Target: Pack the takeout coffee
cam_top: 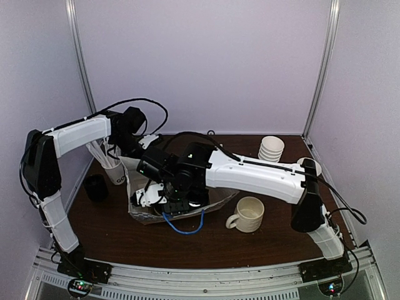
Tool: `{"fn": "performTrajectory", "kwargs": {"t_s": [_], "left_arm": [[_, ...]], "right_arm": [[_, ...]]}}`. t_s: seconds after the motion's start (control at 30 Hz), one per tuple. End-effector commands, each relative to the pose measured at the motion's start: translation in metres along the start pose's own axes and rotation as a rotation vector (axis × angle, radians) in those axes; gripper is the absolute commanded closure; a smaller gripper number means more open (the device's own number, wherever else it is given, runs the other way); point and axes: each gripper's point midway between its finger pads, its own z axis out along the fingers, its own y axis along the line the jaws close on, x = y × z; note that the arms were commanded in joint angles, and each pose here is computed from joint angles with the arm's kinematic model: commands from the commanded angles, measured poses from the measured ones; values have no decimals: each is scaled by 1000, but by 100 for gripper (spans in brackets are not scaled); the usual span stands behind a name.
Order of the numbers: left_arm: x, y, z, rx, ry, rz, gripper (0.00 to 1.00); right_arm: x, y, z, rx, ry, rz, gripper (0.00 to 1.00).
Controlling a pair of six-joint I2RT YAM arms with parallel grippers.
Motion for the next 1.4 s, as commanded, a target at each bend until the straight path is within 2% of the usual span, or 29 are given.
{"fn": "performTrajectory", "kwargs": {"t_s": [0.0, 0.53, 0.73, 0.97, 1.17, 1.37], "left_arm": [[-5, -14, -9, 84, -17, 27, 32], [0, -57, -12, 346, -7, 14, 36], [-5, -14, -17, 112, -2, -25, 30], [-21, 22, -85, -92, -186, -91, 27], [-16, 20, -113, -143, -251, -84, 26], [-12, 13, -105, -98, -245, -65, 25]], "right_arm": [[6, 1, 9, -7, 30, 6, 30], [6, -3, -5, -10, 18, 13, 30], [5, -8, 3, 2, 23, 6, 30], [7, -15, 14, -19, 14, 29, 29], [12, -22, 27, -52, 10, 63, 28], [15, -11, 32, -131, -3, 59, 28]]}}
